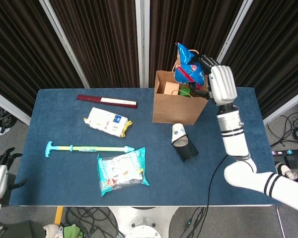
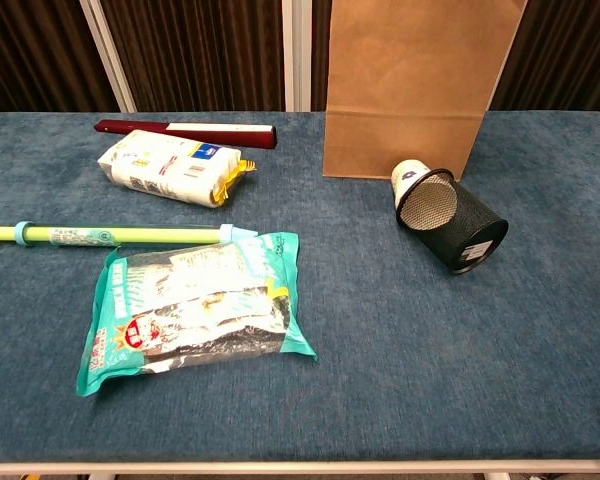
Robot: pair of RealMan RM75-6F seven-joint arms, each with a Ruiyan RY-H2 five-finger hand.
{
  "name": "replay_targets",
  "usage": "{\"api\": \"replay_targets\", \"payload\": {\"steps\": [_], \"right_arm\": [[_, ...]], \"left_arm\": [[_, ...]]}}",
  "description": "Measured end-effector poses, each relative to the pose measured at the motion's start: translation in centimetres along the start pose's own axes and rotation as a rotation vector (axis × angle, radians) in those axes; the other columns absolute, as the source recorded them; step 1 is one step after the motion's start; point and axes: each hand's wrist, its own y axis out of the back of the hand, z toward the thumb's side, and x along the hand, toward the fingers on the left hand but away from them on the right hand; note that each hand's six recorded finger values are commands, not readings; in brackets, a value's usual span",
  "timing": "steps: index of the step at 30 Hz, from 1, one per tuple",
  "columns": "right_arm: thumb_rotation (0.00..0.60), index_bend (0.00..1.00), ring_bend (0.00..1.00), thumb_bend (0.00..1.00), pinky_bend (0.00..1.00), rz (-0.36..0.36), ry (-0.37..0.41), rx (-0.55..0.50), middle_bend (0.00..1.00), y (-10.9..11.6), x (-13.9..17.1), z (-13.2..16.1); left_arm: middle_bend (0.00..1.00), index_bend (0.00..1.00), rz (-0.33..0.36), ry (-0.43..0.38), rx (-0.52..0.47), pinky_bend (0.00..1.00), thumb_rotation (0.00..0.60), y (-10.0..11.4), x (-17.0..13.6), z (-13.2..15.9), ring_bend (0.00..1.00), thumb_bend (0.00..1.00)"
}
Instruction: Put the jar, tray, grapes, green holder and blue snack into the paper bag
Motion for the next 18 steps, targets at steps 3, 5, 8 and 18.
{"api": "replay_targets", "payload": {"steps": [3, 5, 8, 18], "right_arm": [[0.600, 0.51, 0.31, 0.49, 0.65, 0.079, -0.074, 0.030, 0.41, -1.6, -0.4, -1.7], [0.600, 0.49, 0.30, 0.48, 0.63, 0.130, -0.110, 0.050, 0.39, -2.7, -0.7, -2.5], [0.600, 0.40, 0.21, 0.42, 0.54, 0.178, -0.139, 0.077, 0.34, -4.0, -1.0, -3.3], [0.600, 0.00, 0.00, 0.00, 0.07, 0.284, -0.178, 0.065, 0.04, -6.0, -1.2, -4.0]], "left_arm": [[0.24, 0.32, -0.003, 0.002, -0.001, 0.23, 0.600, -0.1, 0.0, 0.0, 0.23, 0.10], [0.24, 0.32, -0.004, 0.003, -0.001, 0.23, 0.600, -0.2, 0.0, 0.0, 0.24, 0.09], [0.24, 0.32, -0.004, 0.006, -0.002, 0.23, 0.600, -0.2, -0.1, -0.1, 0.24, 0.10], [0.24, 0.32, -0.008, 0.014, -0.005, 0.23, 0.600, -0.3, -0.3, -0.3, 0.23, 0.09]]}}
